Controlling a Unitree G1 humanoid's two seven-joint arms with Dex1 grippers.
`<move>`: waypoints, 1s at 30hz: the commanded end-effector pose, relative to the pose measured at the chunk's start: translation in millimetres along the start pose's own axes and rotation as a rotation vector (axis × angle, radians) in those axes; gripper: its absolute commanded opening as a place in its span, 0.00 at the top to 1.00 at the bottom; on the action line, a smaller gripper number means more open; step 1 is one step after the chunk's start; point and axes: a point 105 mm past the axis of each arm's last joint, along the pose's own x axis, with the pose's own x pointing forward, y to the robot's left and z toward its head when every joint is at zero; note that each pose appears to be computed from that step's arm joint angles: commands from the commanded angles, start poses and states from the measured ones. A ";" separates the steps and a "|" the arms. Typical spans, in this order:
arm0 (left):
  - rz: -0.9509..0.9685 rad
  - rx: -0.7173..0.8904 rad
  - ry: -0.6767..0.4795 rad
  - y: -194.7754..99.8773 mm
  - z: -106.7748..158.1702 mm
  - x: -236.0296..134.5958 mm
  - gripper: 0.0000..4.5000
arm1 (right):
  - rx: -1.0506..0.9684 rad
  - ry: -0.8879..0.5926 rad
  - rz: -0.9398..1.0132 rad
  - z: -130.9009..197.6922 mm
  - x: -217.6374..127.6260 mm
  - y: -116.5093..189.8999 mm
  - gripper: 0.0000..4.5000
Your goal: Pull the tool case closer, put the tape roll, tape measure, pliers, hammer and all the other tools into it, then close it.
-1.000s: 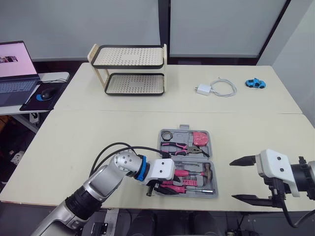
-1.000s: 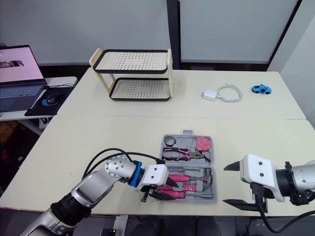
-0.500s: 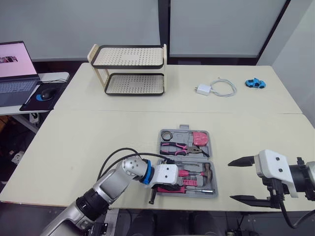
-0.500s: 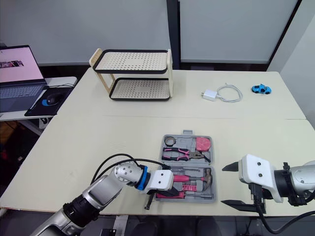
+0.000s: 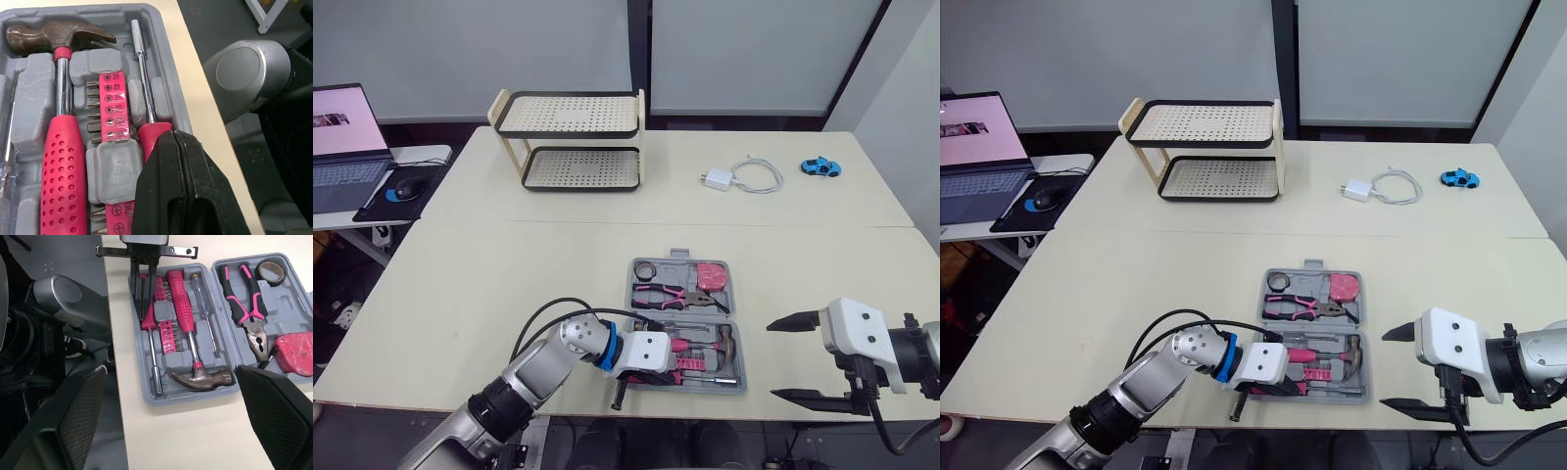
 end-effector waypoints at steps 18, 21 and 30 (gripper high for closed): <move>0.553 -0.089 0.015 65.7 -43.6 -104.6 1.00 | -0.036 0.075 -0.377 -67.1 38.0 -62.8 0.70; 0.536 -0.081 0.021 66.3 -50.5 -97.1 1.00 | -0.038 0.077 -0.370 -73.9 48.2 -67.1 0.95; 0.521 -0.053 -0.001 74.0 -50.9 -76.5 1.00 | -0.035 0.074 -0.327 -84.1 70.0 -73.6 0.99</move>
